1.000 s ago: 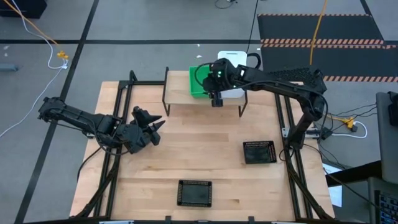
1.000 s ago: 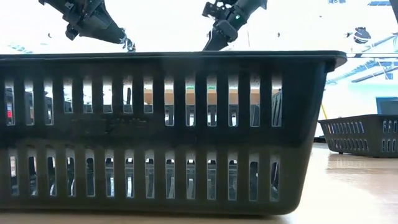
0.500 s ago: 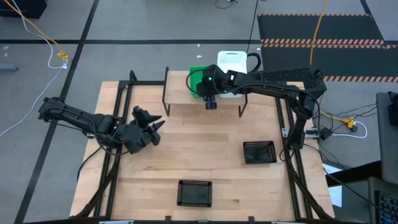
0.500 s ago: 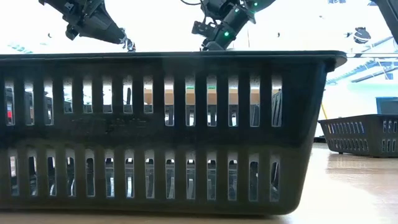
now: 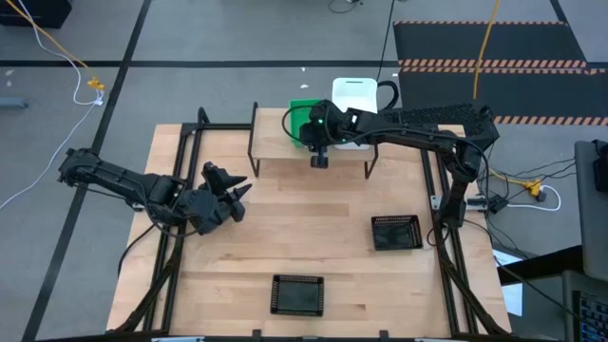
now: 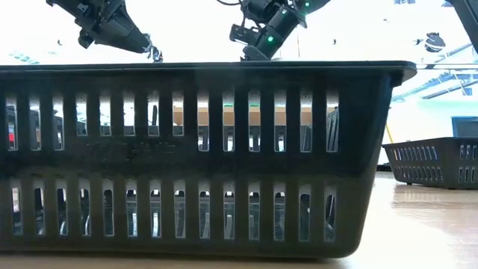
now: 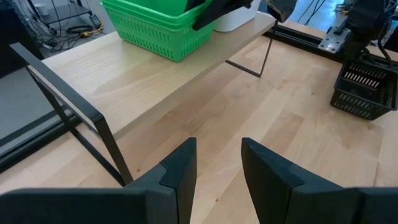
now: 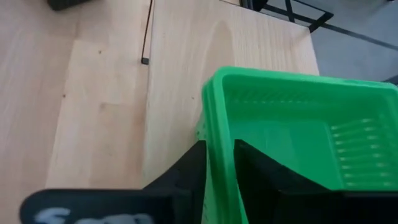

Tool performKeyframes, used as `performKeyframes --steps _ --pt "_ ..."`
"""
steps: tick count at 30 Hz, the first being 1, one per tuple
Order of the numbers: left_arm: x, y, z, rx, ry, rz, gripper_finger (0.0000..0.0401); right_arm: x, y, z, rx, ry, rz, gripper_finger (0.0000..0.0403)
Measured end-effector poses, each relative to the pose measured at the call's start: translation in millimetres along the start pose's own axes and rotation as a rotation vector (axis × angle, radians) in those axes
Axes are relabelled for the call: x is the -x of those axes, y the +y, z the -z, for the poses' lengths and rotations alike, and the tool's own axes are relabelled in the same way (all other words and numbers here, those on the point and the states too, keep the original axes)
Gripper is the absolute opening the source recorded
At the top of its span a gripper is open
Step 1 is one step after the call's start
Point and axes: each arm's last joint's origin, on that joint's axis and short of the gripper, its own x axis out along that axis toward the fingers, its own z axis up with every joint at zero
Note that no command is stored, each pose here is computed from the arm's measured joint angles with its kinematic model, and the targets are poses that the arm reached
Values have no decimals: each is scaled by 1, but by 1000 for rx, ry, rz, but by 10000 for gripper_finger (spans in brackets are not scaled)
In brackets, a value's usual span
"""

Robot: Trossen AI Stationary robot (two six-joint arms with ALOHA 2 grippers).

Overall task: Stack baskets on shelf by color
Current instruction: Stack the green bin on top of the other green bin on the shelf, then put the middle right black bin on the shelf

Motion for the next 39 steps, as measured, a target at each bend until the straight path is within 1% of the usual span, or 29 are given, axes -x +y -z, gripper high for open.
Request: performKeyframes --steps 5,12,18,26,30,34,39 --pt "0 0 0 -2 0 -1 127 0 1 -2 -19 -10 1 68" --pt "0 0 0 -2 0 -1 127 1 13 -8 -39 -26 -10 60" --pt "0 0 1 -2 4 -3 127 1 17 -11 -25 2 74 53" --pt "0 0 1 1 4 -2 127 1 18 -8 -20 28 58 52" --pt "0 0 1 1 4 -2 127 2 20 -11 -10 13 58 53" --pt "0 0 1 1 5 -2 127 12 19 -16 15 -26 71 72" --pt "0 0 1 -5 9 -2 127 38 17 -22 31 -85 91 123"
